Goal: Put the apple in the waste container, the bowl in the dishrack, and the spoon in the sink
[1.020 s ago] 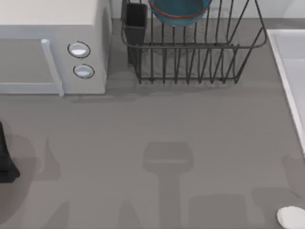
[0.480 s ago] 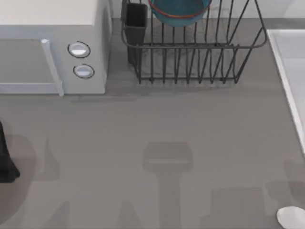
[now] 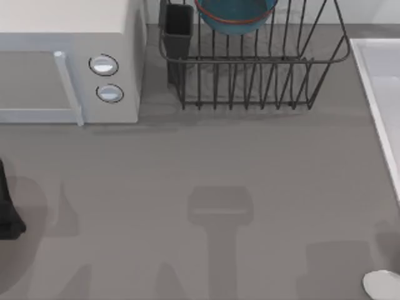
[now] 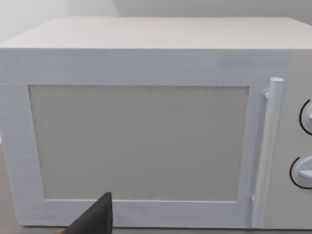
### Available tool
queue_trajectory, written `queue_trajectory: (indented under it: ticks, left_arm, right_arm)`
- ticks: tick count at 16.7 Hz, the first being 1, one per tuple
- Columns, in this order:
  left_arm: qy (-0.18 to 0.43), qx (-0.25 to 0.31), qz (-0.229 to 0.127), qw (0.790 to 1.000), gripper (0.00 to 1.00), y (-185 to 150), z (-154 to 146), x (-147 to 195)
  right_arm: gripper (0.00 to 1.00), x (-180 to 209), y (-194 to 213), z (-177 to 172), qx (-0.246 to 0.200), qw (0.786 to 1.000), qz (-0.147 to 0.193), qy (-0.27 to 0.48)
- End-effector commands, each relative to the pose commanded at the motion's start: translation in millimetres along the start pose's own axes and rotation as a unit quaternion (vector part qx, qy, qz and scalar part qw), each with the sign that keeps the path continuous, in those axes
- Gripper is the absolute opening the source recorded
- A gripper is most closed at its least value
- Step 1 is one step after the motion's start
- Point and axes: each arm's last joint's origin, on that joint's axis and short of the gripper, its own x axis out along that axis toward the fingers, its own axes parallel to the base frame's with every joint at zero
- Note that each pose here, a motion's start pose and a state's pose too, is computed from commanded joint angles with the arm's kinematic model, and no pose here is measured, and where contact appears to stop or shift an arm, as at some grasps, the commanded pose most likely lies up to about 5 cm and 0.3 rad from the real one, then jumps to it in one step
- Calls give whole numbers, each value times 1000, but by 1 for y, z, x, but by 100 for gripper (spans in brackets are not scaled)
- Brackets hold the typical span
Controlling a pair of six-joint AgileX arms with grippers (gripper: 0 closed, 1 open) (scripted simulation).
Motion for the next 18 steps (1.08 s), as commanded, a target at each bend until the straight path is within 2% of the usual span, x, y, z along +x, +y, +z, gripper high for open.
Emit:
queue_trajectory:
  ticks: [4, 17, 18]
  left_arm:
    - [0, 0, 0, 1000, 100, 0, 0, 0]
    - [0, 0, 0, 1000, 100, 0, 0, 0]
    - [0, 0, 0, 1000, 100, 0, 0, 0]
  right_arm:
    - [100, 0, 0, 0, 0, 1000, 0, 0]
    - [2, 0, 0, 0, 0, 1000, 0, 0]
    - [0, 0, 0, 0, 0, 1000, 0, 0]
